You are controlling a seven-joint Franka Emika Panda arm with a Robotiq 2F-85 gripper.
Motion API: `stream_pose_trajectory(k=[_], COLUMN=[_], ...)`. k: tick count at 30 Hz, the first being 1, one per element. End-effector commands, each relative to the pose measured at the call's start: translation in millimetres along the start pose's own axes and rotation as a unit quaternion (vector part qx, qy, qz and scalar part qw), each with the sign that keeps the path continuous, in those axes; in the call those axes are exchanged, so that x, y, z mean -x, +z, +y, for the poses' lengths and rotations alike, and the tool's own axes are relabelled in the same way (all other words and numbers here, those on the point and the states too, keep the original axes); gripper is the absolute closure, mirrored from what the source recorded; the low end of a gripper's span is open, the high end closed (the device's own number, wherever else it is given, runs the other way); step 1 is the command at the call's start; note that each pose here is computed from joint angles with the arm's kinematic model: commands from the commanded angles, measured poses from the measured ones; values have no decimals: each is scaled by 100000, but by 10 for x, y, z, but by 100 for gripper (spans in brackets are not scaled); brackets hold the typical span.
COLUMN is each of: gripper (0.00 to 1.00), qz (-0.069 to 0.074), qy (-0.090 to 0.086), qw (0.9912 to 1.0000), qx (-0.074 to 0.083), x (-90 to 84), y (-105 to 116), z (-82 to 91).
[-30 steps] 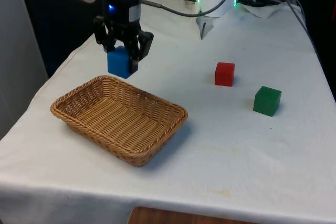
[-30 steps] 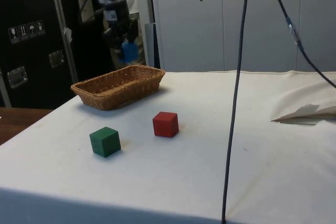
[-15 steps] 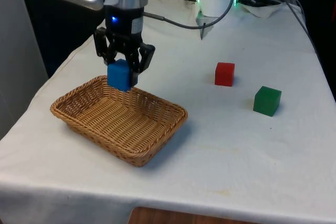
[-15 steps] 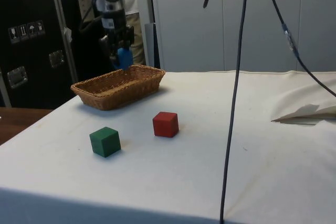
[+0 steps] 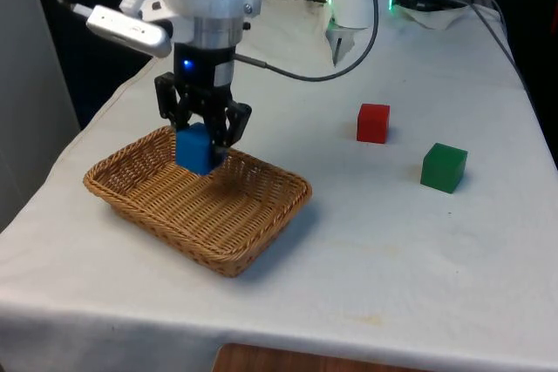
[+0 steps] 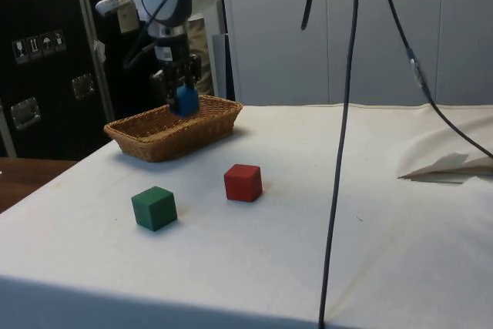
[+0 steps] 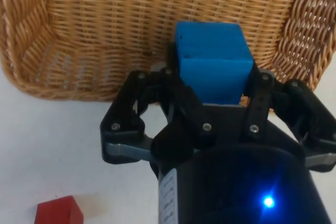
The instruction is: Pick up the blue cube and place it into the basket.
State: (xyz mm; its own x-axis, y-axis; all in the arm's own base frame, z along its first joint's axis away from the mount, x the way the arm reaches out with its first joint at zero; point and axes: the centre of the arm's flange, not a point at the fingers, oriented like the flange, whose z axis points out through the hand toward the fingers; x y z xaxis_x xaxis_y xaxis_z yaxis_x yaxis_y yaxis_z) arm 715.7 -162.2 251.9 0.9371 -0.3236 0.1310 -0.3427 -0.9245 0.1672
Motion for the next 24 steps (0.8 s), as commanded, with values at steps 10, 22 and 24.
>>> stream_pose_trajectory(k=[10,22,24], gripper=[97,97,97], qz=[-38,494,812], qy=[132,-279,-302], qw=[99999,99992,99988], qx=[328,1091,1302], x=[-32,-173,-212], y=[55,226,281], z=[-3,-57,-73])
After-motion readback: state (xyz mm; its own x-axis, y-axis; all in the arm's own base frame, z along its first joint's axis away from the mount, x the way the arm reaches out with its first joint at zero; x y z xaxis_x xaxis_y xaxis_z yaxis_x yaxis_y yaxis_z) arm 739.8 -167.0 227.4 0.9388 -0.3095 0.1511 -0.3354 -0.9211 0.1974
